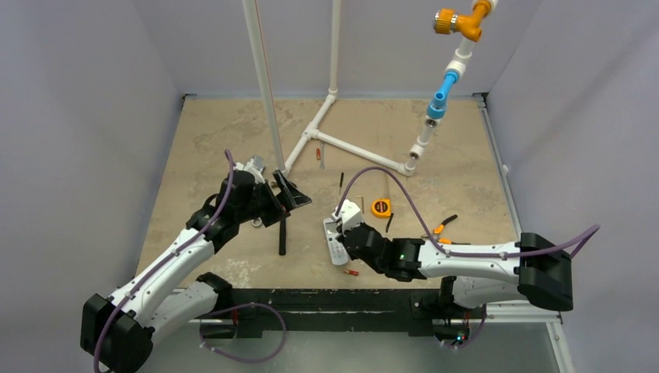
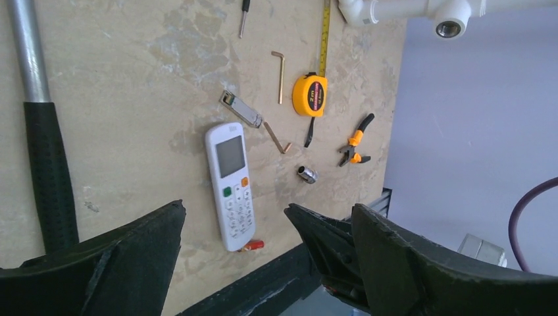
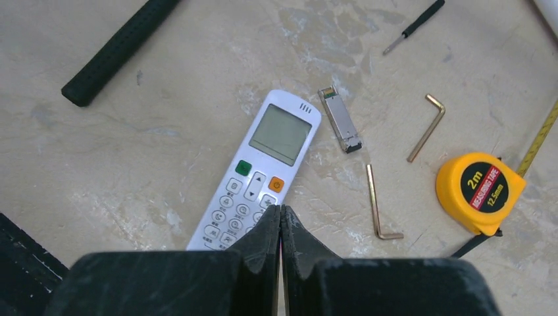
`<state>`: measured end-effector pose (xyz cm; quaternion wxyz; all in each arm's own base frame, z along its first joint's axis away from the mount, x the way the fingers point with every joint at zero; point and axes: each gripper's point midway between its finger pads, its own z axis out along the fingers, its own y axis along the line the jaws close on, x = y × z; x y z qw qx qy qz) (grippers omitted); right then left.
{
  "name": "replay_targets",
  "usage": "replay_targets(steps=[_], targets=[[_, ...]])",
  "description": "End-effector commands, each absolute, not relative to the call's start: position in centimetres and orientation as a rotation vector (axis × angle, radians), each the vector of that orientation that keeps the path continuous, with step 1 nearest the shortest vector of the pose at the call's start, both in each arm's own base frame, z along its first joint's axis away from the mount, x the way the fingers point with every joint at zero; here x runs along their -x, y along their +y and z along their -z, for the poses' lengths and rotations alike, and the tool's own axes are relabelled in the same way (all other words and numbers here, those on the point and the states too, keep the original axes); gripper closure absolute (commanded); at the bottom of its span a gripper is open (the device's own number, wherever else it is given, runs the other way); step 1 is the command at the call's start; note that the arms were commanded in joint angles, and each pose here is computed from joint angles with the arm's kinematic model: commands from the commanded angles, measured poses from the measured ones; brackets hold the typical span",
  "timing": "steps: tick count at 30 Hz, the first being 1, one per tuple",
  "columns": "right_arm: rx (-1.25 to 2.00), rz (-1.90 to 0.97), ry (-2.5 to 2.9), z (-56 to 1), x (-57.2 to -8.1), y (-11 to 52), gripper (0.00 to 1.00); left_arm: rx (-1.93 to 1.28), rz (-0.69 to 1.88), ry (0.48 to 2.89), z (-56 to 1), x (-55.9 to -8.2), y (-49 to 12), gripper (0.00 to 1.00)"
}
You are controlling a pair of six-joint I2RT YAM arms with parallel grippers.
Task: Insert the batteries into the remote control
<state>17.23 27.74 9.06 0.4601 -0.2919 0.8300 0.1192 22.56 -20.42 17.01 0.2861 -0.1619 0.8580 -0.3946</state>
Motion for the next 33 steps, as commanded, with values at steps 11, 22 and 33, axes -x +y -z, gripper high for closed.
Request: replay_targets(steps=[11,22,33], targets=[[0.561,-0.376,2.170,-6.6,-16.1,27.6,0.44,0.424,1.202,2.278,-18.5,-21.7,-21.9,0.07],[0.278,-0.503,2.315,-4.0,-14.8,28.4,0.38,0.395,1.215,2.268,-18.6,-21.3,-21.9,0.08],[0.303,-0.405,2.438,0.1,-13.5,27.6,0.46,0.387,1.226,2.278,-18.0,-21.1,-22.0,0.08]])
